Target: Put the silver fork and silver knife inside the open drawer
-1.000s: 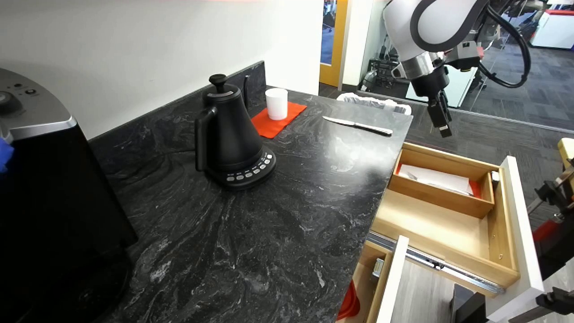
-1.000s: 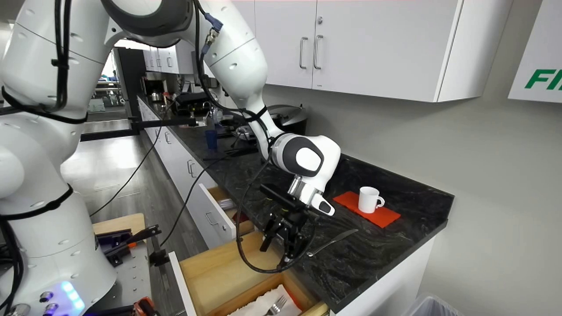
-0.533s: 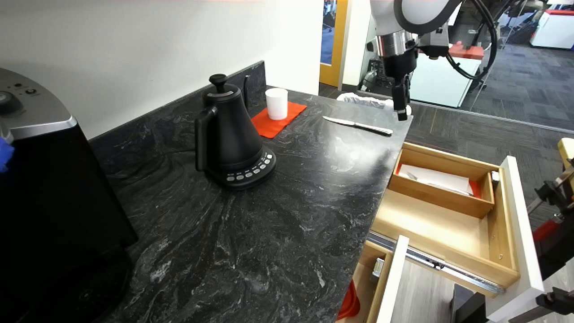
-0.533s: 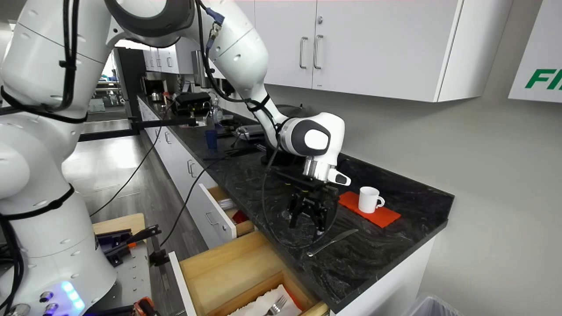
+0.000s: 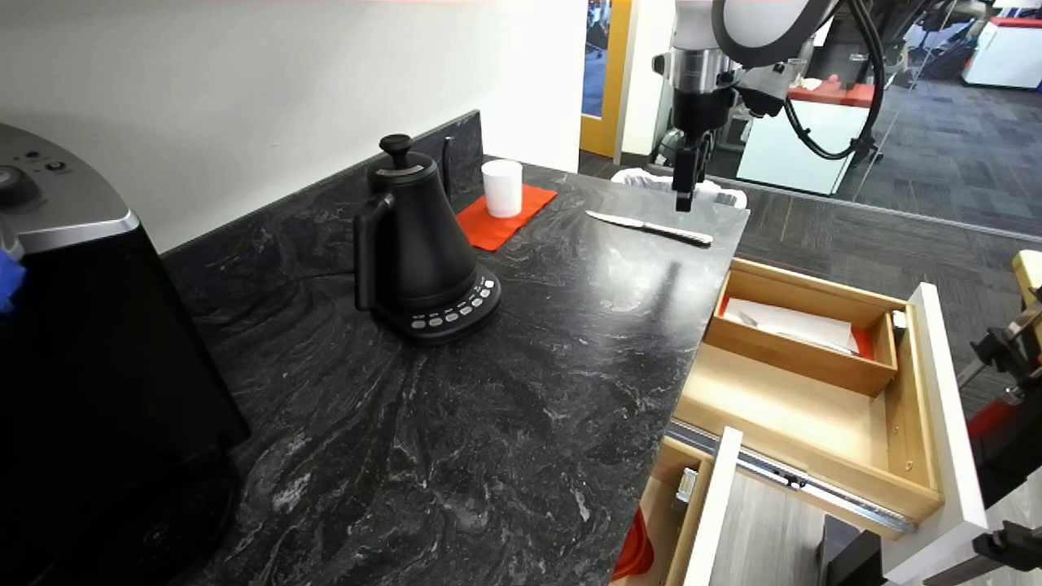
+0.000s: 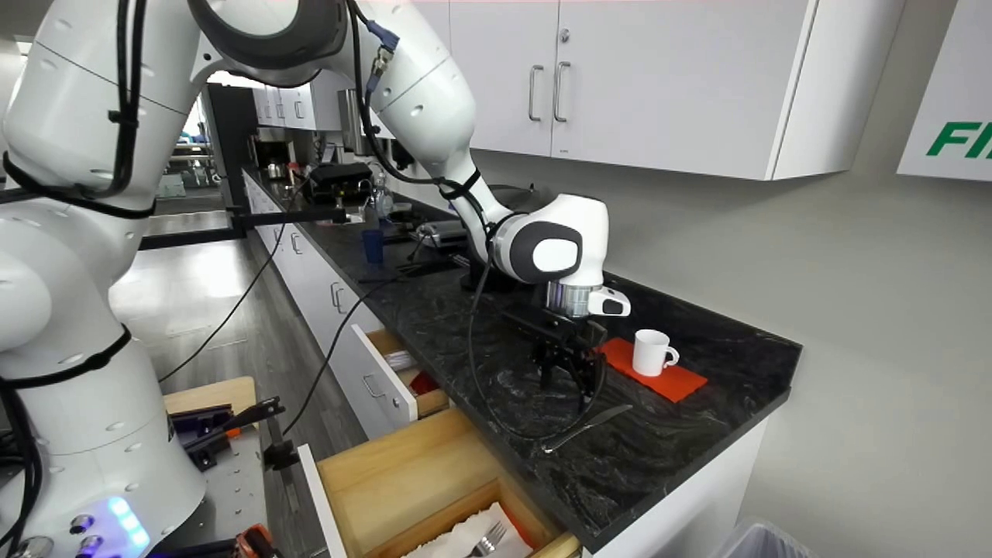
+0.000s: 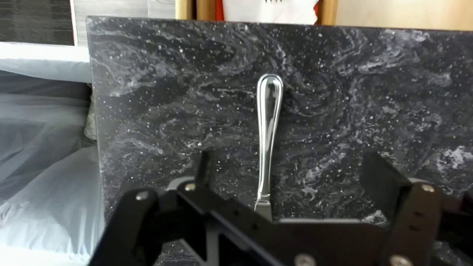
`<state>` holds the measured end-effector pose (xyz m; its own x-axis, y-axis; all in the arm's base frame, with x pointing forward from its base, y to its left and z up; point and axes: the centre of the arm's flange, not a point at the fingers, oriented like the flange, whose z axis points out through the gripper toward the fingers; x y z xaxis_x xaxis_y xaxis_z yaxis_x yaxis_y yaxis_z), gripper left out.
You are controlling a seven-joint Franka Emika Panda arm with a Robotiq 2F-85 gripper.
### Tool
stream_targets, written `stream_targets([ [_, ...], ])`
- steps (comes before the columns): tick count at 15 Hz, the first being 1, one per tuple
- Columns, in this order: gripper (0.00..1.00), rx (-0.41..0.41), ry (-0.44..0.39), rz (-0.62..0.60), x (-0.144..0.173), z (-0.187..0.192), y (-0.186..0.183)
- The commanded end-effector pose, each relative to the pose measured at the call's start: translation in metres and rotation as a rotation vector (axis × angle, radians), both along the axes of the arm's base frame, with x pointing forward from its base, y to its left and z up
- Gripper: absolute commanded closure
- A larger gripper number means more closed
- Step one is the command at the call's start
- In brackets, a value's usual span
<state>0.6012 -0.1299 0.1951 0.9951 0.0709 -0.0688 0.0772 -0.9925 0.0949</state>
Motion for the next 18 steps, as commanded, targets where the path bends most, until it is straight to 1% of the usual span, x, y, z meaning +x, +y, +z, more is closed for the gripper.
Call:
stream_targets([
  [1, 0.00, 0.022, -0.033, -0.050, -0.003, -0.025, -0.007],
  [4, 0.00, 0.044, -0.030, -0.072, 0.002, -0.047, -0.014],
  [7, 0.00, 0.048, -0.053, -0.083, 0.008, -0.059, -0.019],
  [12, 0.00, 0.036, -0.109, -0.090, 0.019, -0.062, -0.026],
  [18, 0.00, 0.037, -0.113, -0.115, 0.018, -0.068, -0.035],
])
